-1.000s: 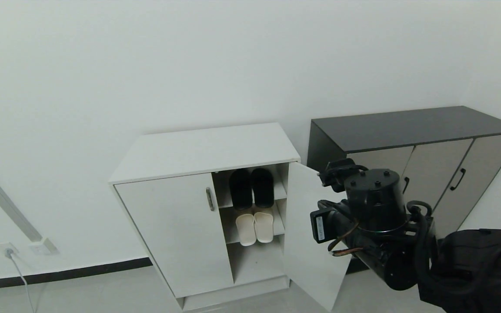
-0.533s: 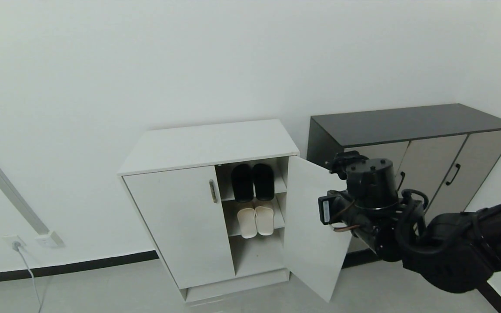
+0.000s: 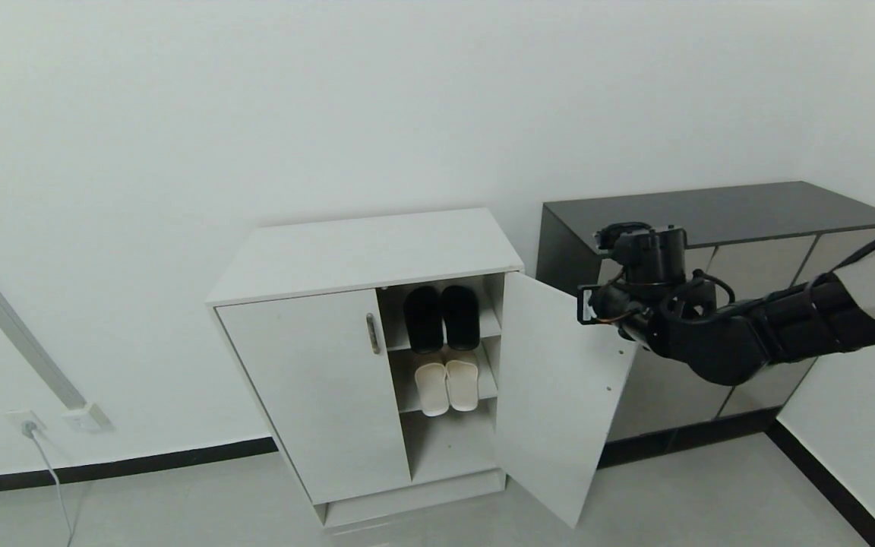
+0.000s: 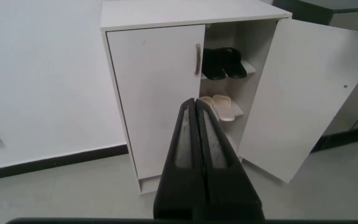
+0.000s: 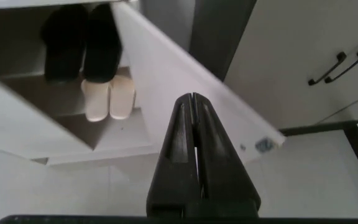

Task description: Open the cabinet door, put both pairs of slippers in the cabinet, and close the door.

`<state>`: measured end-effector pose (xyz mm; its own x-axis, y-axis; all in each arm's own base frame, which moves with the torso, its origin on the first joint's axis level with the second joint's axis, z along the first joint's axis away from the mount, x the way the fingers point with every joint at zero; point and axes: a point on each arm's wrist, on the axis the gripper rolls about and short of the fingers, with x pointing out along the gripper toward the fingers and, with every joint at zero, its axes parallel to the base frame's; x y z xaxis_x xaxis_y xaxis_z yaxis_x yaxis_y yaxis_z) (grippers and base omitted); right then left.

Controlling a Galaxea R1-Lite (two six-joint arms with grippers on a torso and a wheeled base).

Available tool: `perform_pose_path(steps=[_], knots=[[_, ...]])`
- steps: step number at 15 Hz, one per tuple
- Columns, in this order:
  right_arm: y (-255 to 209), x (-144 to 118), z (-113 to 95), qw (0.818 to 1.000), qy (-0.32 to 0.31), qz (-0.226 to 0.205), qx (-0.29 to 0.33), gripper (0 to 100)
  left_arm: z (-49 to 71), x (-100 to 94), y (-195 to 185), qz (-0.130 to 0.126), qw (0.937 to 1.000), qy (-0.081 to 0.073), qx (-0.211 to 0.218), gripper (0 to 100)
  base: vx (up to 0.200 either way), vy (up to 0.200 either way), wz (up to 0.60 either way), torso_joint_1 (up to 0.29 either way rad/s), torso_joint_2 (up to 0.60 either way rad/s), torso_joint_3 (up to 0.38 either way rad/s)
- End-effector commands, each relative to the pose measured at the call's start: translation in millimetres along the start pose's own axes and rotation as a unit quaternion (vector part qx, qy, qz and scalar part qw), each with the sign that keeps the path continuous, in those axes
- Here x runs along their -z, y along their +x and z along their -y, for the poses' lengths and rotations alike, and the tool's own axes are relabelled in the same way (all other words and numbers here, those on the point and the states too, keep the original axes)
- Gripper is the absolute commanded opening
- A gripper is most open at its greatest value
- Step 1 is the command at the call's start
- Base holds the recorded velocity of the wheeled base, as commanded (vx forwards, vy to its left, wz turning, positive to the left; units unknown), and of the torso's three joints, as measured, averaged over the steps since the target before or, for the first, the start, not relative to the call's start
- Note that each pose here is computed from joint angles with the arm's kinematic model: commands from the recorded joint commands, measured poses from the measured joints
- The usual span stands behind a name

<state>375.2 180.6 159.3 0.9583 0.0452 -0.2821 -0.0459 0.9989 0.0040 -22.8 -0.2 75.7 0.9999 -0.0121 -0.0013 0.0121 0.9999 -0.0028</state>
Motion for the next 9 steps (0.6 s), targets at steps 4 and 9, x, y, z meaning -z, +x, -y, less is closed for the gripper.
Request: perform_pose_path(steps=[4, 9], knots=[[48, 23, 17, 0.999, 0.007, -0.022, 0.025, 0, 0.0, 0.3, 0, -0.001, 1.0, 0.0, 0.0, 0, 0.0, 0.0, 0.0, 0.0, 0.0, 0.0], [69, 28, 27, 0.999, 0.013, -0.02, 0.04, 0, 0.0, -0.1, 0, 0.0, 1.0, 0.0, 0.0, 0, 0.0, 0.0, 0.0, 0.0, 0.0, 0.0]])
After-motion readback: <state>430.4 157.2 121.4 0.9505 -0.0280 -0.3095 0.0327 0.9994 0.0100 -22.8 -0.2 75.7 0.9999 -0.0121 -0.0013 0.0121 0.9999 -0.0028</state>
